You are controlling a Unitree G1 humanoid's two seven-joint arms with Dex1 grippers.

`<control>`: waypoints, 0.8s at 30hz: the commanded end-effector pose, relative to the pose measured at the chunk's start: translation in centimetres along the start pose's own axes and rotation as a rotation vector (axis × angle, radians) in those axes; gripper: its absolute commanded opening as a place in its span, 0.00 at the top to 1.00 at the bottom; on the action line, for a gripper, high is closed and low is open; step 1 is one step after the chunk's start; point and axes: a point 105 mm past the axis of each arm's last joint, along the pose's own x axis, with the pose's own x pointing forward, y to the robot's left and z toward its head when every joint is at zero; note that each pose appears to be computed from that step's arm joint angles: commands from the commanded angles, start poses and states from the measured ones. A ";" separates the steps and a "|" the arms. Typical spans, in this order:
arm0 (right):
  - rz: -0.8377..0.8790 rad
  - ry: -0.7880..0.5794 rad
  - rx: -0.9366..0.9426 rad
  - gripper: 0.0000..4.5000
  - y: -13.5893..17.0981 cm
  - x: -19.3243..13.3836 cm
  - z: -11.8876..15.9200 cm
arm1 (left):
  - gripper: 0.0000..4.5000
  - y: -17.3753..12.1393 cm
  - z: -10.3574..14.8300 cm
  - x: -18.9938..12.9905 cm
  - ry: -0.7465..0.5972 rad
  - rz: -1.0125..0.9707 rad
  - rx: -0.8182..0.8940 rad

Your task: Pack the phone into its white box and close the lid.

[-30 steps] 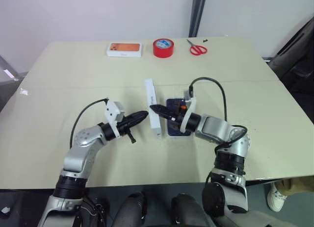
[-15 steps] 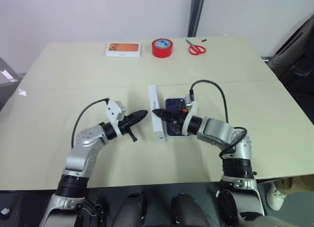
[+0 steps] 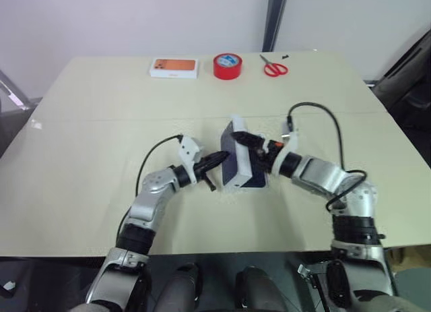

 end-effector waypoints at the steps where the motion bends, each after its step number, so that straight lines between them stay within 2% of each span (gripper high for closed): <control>1: -0.084 -0.130 -0.213 0.01 -1.0 -2.5 3.9 | 1.00 -0.8 1.1 1.5 -0.038 -0.042 0.030; 4: -0.245 -0.158 -0.497 0.01 -3.1 -3.9 5.7 | 1.00 -1.2 0.8 2.1 -0.033 -0.061 0.030; 7: -0.260 -0.141 -0.646 0.01 -3.5 -4.1 5.5 | 1.00 -1.1 0.8 2.1 -0.034 -0.062 0.035; 8: -0.267 -0.123 -0.705 0.06 -3.5 -4.0 5.1 | 1.00 -0.9 0.9 2.0 -0.035 -0.058 0.035; 10: -0.294 -0.081 -0.841 0.20 -3.8 -3.6 4.4 | 1.00 -0.5 1.0 1.6 -0.029 -0.048 0.043; 14: -0.304 -0.033 -1.101 0.66 -3.8 -2.6 3.5 | 1.00 0.6 2.0 0.0 -0.028 -0.007 0.058; 17: -0.293 -0.025 -1.163 1.00 -3.8 -1.9 3.3 | 1.00 1.6 2.0 -1.5 0.002 0.045 0.058; 19: -0.293 -0.020 -1.202 1.00 -3.9 -1.7 3.2 | 1.00 2.1 1.6 -2.2 0.027 0.075 0.046; 24: -0.255 0.027 -1.223 1.00 -4.0 -1.1 2.1 | 1.00 3.3 -1.0 -2.6 0.154 0.160 -0.019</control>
